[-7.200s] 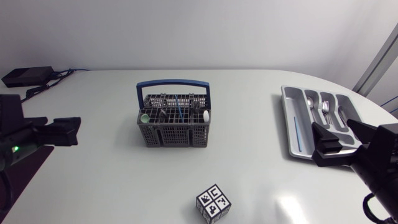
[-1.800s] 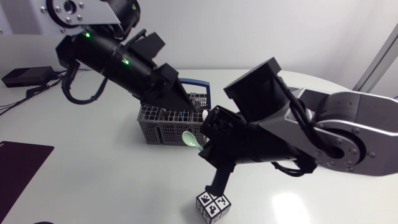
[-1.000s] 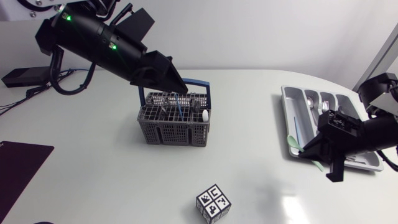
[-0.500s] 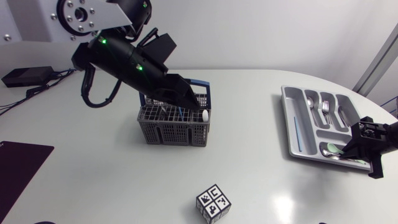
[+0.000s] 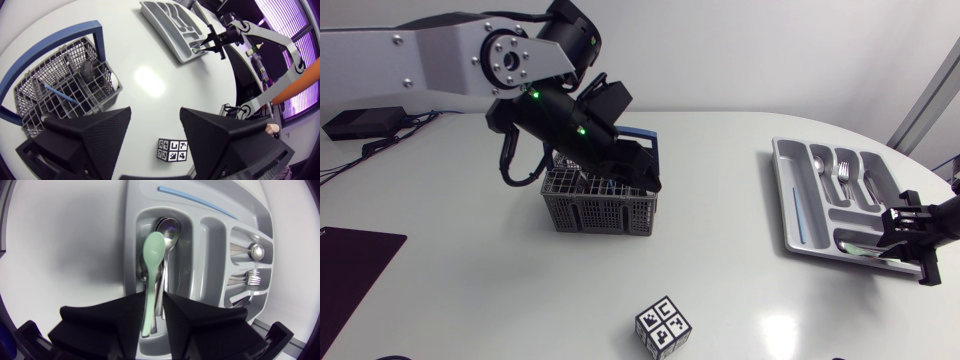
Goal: Transfer all utensils from the basket to the drawer tray.
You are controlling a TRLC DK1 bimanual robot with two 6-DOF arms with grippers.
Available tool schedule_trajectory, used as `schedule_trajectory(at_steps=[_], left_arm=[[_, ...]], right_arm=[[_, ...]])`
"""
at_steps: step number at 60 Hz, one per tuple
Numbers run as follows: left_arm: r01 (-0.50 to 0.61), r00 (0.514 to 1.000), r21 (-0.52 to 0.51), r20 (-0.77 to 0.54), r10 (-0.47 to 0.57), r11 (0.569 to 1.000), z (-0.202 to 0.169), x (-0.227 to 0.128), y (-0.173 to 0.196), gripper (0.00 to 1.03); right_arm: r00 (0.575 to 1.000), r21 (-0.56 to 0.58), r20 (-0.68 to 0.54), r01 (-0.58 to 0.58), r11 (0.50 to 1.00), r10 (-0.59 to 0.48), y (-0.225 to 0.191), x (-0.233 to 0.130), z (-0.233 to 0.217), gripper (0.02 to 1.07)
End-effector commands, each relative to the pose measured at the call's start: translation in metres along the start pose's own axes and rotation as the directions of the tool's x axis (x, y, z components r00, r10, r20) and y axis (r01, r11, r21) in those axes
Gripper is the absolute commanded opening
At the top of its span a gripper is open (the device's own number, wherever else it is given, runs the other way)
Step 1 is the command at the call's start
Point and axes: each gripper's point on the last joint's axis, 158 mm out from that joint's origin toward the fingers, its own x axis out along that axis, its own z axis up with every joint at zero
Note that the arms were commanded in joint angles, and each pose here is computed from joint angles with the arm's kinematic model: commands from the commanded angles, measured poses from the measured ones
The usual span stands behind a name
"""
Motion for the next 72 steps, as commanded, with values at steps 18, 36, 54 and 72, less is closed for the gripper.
schedule_trajectory(at_steps=[18, 36, 54, 72], left_arm=[[-0.136, 0.991, -0.056, -0.001, 0.136, 0.989, 0.005, 0.032, 0.043, 0.65], [-0.21, 0.978, -0.054, -0.003, 0.21, 0.976, 0.018, 0.054, 0.061, 0.55], [-0.229, 0.973, -0.061, 0.015, 0.23, 0.972, 0.028, 0.064, 0.064, 0.29], [-0.229, 0.973, -0.062, 0.004, 0.23, 0.971, 0.026, 0.07, 0.066, 0.07]], right_arm=[[0.998, 0.069, 0.038, 0.053, 0.996, -0.056, -0.005, -0.033, 0.023, 0.94], [0.987, 0.21, 0.154, 0.0, 0.978, -0.033, 0.002, -0.058, 0.084, 0.94], [0.974, 0.168, 0.214, 0.033, 0.985, -0.069, 0.021, -0.067, 0.126, 0.94], [0.967, 0.146, 0.238, 0.053, 0.988, -0.088, 0.028, -0.07, 0.144, 0.94]])
